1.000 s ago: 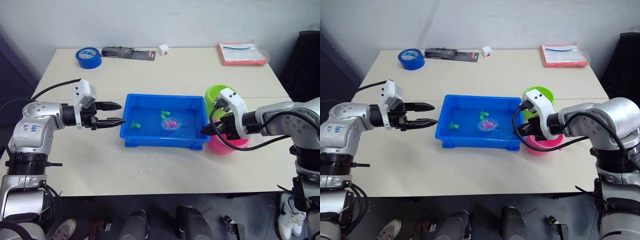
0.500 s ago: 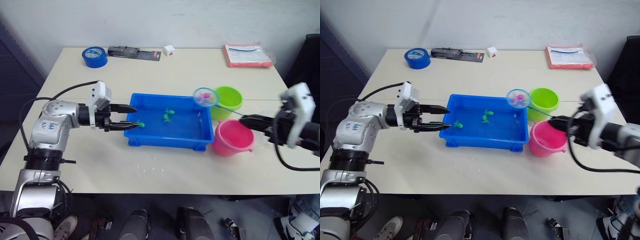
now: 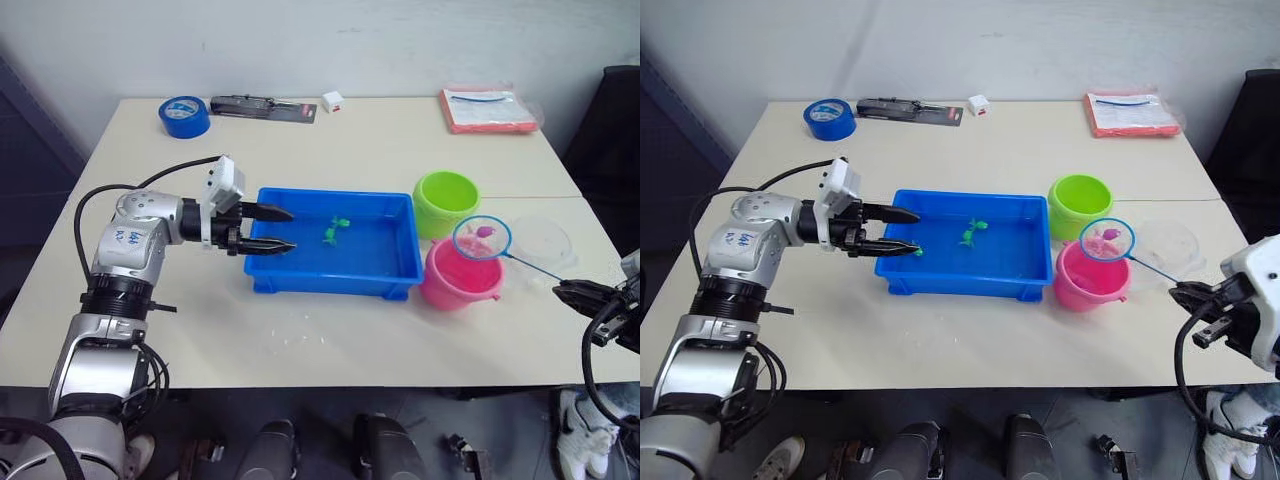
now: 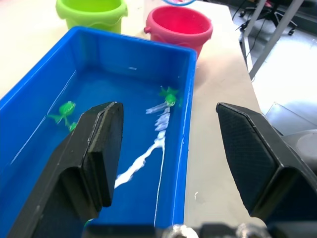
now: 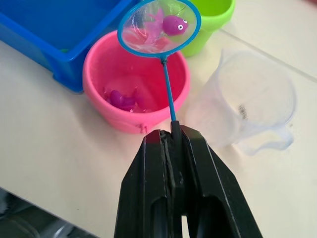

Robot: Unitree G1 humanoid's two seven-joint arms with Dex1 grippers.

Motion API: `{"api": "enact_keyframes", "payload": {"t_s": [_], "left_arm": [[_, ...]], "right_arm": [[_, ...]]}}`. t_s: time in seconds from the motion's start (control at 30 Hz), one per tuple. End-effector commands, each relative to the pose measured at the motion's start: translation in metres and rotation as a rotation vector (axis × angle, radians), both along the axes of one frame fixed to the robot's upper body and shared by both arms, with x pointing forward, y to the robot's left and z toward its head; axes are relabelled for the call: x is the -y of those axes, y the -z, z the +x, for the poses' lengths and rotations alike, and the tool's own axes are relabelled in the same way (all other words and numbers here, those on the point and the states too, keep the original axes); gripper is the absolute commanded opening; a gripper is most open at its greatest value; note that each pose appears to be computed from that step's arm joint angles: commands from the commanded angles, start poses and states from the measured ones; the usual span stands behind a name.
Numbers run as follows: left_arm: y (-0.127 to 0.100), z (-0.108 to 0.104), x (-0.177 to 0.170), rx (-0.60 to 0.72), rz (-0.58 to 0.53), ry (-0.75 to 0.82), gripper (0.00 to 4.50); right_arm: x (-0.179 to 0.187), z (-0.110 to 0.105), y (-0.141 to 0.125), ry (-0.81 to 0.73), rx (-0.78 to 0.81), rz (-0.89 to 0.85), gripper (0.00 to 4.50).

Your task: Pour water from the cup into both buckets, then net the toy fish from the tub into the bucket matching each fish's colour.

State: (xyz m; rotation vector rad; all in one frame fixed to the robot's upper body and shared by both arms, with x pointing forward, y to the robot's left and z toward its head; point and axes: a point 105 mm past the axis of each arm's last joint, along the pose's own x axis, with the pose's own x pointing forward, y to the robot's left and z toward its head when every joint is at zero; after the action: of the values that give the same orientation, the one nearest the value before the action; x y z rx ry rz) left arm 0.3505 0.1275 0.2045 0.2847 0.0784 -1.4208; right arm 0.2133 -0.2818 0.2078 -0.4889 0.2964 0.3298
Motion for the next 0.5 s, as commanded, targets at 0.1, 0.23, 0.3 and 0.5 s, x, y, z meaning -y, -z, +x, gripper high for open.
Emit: {"api": "enact_keyframes", "payload": {"t_s": [0.1,0.23,0.3,0.5], "left_arm": [[-0.009,0.001,-0.001,0.038,0.006,0.009,3.26],[-0.009,0.002,-0.003,0.038,0.009,0.005,3.26],[-0.008,0.002,-0.004,0.037,0.011,0.003,3.26],[-0.006,0.0,-0.006,0.031,0.011,0.003,3.26]], "right_arm": [[-0.008,0.004,0.001,-0.043,0.187,-0.229,0.8],[0.001,0.001,0.017,-0.045,0.215,-0.394,0.8],[0.007,-0.001,0.021,-0.029,0.24,-0.437,0.8],[0.019,-0.005,0.024,-0.034,0.351,-0.644,0.8]]}}
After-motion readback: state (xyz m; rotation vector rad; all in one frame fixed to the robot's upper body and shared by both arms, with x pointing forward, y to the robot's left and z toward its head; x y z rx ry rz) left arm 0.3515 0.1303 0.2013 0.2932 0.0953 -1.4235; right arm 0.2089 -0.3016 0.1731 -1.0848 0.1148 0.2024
